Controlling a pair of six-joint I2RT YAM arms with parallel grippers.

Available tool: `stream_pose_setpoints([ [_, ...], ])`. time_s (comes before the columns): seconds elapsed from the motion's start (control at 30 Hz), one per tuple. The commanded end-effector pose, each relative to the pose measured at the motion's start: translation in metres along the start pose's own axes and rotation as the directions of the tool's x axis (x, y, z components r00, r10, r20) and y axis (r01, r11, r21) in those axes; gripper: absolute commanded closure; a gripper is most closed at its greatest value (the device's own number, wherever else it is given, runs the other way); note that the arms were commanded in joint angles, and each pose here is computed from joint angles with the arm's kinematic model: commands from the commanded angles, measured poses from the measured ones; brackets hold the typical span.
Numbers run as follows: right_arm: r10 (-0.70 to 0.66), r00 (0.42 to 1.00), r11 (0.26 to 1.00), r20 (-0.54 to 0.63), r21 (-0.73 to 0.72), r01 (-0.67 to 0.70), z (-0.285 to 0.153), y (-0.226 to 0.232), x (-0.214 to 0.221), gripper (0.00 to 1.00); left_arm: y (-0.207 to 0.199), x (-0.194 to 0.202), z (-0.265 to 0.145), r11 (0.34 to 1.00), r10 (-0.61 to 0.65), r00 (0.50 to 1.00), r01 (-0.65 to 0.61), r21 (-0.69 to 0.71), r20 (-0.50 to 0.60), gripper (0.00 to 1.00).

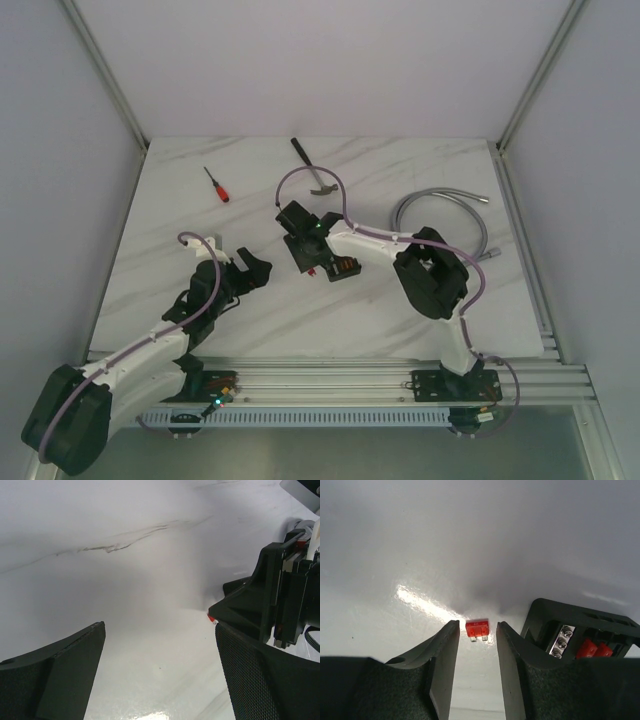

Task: Snap on the fuse box
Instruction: Pick up the fuse from the center of the board.

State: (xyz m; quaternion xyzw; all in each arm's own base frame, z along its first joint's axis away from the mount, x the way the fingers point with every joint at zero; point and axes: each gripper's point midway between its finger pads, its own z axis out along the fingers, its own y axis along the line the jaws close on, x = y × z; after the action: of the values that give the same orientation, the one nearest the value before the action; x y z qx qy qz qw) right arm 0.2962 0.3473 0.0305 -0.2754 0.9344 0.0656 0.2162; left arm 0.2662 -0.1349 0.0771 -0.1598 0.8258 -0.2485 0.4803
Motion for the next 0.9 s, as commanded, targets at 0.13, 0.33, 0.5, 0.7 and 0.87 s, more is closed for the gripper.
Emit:
stream_pose_setpoints([
  [0.13,-0.022,0.999,1.000,-0.033,0.001,0.022,0.008,0.000,0.001,0.59,-0.006,-0.013,0.001,1.000,-0.011,1.000,0.011,0.006,0.029,0.00],
  [0.33,-0.039,0.997,0.999,-0.062,-0.001,0.039,0.010,0.000,0.008,0.59,-0.007,-0.013,0.001,1.000,-0.011,1.000,0.011,0.007,0.028,0.00],
  [0.5,-0.050,0.995,0.999,-0.091,-0.026,0.048,0.015,0.004,0.013,0.60,-0.007,-0.012,0.001,1.000,-0.013,1.000,0.013,0.010,0.025,0.00],
  [0.7,-0.055,0.991,0.998,-0.118,-0.026,0.052,0.016,0.003,0.020,0.62,-0.008,-0.012,0.000,1.000,-0.012,1.000,0.011,0.012,0.025,0.00],
  [0.87,-0.060,0.988,0.998,-0.143,-0.022,0.058,0.016,0.002,0.026,0.63,-0.008,-0.012,0.000,1.000,-0.010,1.000,0.010,0.015,0.025,0.00],
])
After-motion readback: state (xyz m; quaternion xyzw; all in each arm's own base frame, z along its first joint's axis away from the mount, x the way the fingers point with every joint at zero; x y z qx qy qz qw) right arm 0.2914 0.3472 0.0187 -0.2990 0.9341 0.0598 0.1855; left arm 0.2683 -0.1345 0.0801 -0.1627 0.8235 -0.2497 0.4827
